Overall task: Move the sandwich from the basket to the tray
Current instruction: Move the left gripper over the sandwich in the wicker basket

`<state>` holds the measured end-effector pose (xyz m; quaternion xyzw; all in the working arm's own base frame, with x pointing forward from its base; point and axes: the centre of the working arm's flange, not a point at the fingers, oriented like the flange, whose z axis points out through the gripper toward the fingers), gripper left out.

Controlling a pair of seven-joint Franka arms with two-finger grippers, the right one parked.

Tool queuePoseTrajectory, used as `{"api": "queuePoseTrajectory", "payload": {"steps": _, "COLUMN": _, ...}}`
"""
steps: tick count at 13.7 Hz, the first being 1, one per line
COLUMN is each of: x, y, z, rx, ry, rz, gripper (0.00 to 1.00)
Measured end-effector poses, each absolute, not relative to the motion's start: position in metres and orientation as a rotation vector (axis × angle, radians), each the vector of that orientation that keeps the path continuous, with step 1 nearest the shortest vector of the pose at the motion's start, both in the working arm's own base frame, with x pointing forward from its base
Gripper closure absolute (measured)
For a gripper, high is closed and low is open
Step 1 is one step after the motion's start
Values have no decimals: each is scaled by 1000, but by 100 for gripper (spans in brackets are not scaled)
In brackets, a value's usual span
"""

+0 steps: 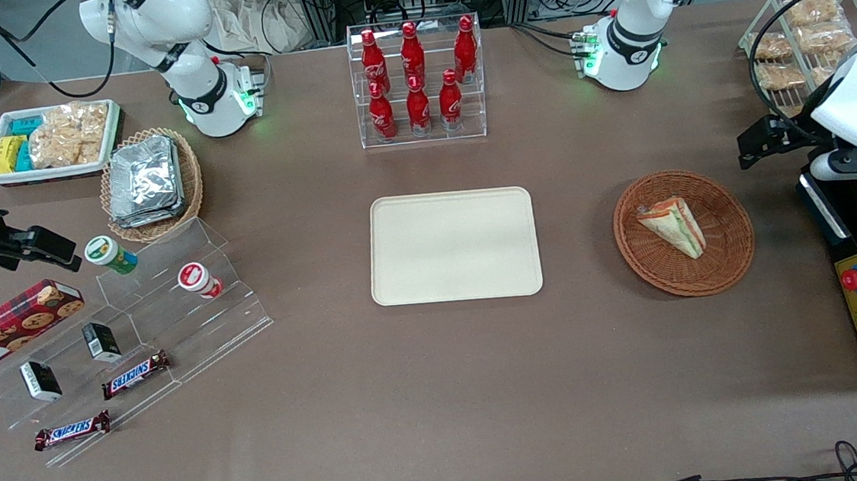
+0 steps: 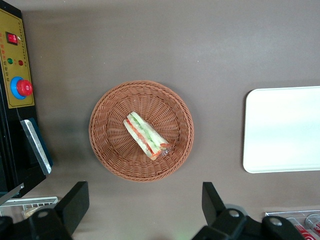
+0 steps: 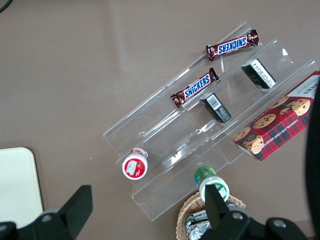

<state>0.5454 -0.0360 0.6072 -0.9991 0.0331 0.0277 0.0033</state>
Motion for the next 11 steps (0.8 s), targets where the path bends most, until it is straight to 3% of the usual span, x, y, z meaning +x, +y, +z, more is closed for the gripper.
{"api": "queuePoseTrajectory", "payload": {"steps": 7, "x": 544, "y": -36, "z": 604, "rx": -3131, "ry": 108, "rz": 119, "gripper": 0}}
{"api": "queuePoseTrajectory", "payload": {"steps": 11, "x": 545, "y": -30, "z": 569, "rx": -3126, "ry": 69, "rz": 169, "gripper": 0}}
